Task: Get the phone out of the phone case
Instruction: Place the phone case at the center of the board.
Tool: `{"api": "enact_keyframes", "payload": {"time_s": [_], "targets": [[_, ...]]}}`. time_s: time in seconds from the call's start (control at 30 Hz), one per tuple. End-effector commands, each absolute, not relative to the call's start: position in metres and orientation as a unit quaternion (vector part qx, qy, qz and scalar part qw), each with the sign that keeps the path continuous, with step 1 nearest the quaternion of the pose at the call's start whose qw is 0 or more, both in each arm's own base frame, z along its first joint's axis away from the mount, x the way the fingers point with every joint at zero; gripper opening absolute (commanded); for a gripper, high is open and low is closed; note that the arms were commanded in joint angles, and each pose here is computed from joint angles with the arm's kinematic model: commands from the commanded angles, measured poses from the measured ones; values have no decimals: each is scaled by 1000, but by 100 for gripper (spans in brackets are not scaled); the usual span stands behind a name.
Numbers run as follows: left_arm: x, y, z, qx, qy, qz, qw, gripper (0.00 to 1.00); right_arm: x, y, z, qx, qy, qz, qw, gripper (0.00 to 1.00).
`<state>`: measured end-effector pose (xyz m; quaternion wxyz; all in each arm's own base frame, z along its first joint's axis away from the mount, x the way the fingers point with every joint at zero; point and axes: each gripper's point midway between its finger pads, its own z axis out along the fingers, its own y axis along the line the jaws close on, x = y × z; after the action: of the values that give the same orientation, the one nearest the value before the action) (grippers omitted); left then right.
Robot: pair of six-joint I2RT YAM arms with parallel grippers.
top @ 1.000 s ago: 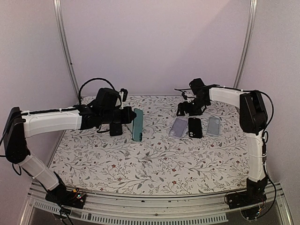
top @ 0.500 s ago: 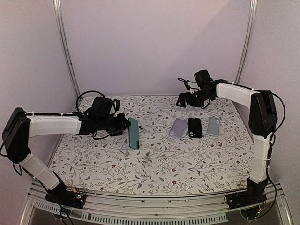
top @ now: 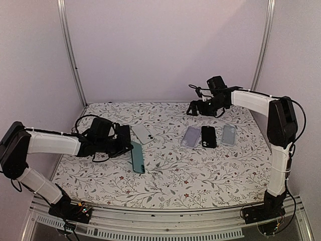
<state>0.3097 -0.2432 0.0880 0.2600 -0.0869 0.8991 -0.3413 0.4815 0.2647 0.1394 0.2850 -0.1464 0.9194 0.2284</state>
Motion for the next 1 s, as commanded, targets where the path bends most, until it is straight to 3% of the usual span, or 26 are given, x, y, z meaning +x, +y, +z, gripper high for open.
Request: {"api": "enact_keyframes", "payload": {"time_s": [0.0, 0.43, 0.97], "targets": [[312, -242, 104, -97, 879, -379, 271, 0, 479, 275, 170, -152, 903, 254, 312, 99], [304, -233, 85, -109, 876, -406, 234, 0, 476, 286, 167, -153, 902, 266, 304, 99], [331, -221, 53, -115, 888, -395, 205, 0, 472, 289, 167, -155, 902, 266, 301, 99]]}}
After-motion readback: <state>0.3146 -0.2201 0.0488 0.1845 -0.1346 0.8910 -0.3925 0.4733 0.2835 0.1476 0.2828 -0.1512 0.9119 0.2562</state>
